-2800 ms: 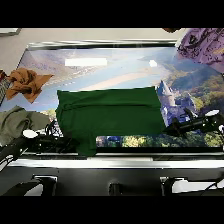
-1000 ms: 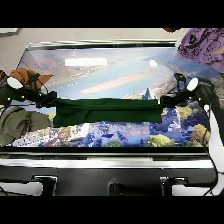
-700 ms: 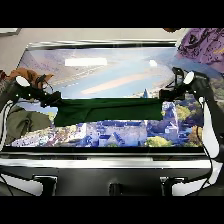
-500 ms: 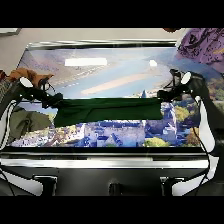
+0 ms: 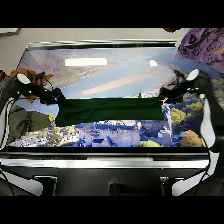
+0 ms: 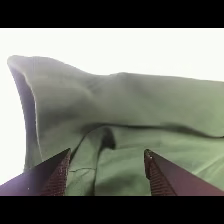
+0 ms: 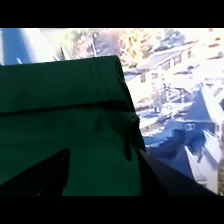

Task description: Fold the clothes and pants, and hang the long-sleeved shirts on hangers.

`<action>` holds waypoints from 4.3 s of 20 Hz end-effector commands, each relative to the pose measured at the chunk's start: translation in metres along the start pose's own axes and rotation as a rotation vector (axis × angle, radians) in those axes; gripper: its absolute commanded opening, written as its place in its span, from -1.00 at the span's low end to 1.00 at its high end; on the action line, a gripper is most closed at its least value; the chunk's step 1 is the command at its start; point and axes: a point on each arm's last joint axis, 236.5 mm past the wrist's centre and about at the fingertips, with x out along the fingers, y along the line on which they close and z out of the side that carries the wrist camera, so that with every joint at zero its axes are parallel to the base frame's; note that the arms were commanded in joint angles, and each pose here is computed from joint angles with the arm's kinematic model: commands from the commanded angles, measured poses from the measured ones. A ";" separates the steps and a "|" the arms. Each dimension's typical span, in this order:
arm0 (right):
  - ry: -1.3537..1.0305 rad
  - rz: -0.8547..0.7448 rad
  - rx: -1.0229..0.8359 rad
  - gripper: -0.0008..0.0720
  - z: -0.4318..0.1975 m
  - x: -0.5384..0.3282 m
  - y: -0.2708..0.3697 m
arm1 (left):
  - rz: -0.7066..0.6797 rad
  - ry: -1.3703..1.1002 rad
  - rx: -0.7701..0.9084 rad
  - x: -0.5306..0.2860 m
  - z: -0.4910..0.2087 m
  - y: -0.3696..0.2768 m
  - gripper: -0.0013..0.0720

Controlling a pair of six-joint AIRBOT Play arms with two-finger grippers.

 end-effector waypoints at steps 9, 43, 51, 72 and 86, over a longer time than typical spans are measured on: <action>0.213 0.378 0.164 0.72 -0.022 0.032 -0.027 | 0.030 -0.133 0.037 -0.059 0.037 -0.019 0.49; -0.236 -0.095 0.208 -0.90 -0.024 -0.163 0.017 | -0.696 0.099 -0.139 0.185 -0.157 -0.436 -0.90; -0.242 -0.094 0.249 -0.90 -0.047 -0.190 0.027 | -0.702 0.141 -0.233 0.218 -0.166 -0.445 -0.90; -0.349 0.379 0.343 -0.89 -0.046 -0.151 0.272 | 0.056 -0.206 0.226 -0.118 0.003 -0.162 -0.90; -0.120 0.309 0.384 -0.89 -0.108 0.061 0.363 | 0.102 -0.310 0.103 -0.180 0.028 -0.092 -0.90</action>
